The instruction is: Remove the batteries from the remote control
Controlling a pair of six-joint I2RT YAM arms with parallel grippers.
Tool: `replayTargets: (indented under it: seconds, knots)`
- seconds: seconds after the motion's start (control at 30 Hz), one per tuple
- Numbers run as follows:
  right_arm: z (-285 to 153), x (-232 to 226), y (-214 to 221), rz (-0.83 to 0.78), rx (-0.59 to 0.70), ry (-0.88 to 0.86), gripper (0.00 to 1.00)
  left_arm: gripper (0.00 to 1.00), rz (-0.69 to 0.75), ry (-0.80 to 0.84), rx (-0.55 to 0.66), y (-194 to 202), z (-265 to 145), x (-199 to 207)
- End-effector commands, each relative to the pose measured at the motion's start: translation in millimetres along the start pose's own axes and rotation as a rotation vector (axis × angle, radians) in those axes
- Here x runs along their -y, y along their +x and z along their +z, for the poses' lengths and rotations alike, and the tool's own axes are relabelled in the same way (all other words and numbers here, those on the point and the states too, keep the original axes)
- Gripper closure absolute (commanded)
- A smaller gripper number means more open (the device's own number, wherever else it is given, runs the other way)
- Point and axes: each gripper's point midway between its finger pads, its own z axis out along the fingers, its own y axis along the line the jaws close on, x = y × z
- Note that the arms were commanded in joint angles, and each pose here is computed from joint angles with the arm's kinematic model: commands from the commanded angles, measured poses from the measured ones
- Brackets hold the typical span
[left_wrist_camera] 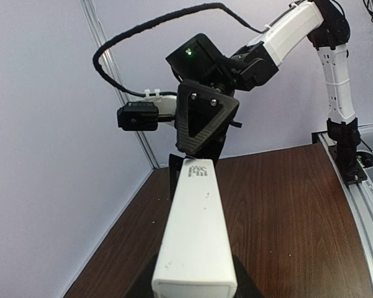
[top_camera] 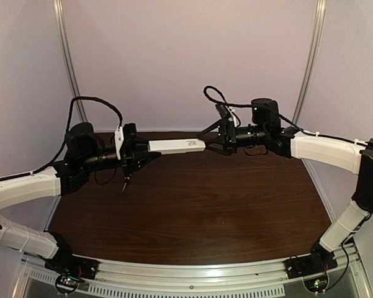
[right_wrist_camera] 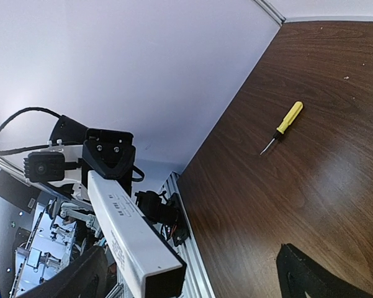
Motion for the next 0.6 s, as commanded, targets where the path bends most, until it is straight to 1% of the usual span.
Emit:
replayTargets:
  seconds: [0.0, 0.33, 0.5, 0.57]
  knots:
    - [10, -17, -1, -0.023, -0.016, -0.027, 0.06, 1.0, 0.001, -0.01, 0.052, -11, 2, -5]
    - [23, -24, 7, -0.026, -0.055, -0.055, 0.25, 1.0, -0.015, -0.009, 0.046, -7, 5, -6]
    - [27, -28, 9, -0.027, -0.066, -0.076, 0.32, 1.0, -0.019, -0.012, 0.043, -5, 6, -7]
    - [28, -28, 10, -0.024, -0.073, -0.081, 0.37, 1.0, -0.019, -0.013, 0.041, -4, 7, -7]
